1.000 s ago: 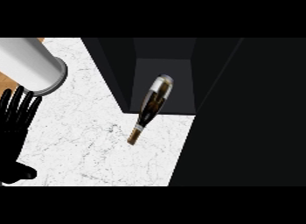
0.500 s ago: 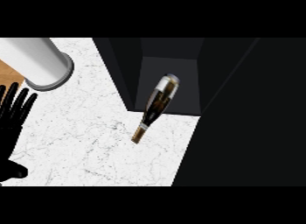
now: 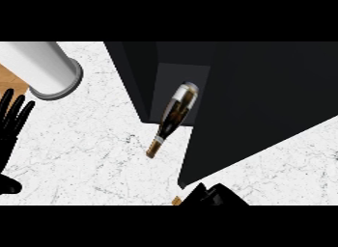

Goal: Pick up the wine, place it into the cabinet and close the cabinet

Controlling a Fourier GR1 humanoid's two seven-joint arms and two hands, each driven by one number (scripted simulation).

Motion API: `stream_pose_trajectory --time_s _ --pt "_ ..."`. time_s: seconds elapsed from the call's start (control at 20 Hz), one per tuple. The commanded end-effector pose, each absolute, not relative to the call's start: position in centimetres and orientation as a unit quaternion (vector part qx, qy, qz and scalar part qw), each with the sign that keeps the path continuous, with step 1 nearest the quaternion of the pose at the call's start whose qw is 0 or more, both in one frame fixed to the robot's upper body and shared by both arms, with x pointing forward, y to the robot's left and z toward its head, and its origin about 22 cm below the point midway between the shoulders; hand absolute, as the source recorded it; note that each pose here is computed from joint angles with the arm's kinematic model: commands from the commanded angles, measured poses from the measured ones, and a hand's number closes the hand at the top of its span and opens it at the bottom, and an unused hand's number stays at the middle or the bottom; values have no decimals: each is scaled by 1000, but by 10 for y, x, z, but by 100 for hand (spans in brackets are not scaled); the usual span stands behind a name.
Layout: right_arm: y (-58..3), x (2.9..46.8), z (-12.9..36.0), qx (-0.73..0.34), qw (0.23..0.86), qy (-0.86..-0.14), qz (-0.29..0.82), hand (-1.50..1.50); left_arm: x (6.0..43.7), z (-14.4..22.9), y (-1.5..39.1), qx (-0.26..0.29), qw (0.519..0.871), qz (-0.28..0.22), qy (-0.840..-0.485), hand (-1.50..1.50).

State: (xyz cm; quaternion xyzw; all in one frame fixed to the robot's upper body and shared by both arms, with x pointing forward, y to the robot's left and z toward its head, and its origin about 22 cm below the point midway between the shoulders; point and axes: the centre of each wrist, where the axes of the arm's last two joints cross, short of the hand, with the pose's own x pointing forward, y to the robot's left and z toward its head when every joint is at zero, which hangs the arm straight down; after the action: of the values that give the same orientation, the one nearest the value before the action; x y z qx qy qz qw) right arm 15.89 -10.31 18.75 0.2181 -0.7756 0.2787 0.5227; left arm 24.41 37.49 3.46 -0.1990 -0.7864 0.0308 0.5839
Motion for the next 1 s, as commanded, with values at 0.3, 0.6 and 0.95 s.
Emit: stream_pose_trajectory --time_s 0.3,0.6,0.95 --pt "6 238 243 223 560 -755 259 150 232 16 395 -185 586 49 -787 -150" --pt "6 274 234 239 581 -744 227 150 231 23 412 -171 581 49 -794 -150" --pt "-15 320 210 225 608 -737 190 150 231 30 414 -168 579 51 -796 -150"
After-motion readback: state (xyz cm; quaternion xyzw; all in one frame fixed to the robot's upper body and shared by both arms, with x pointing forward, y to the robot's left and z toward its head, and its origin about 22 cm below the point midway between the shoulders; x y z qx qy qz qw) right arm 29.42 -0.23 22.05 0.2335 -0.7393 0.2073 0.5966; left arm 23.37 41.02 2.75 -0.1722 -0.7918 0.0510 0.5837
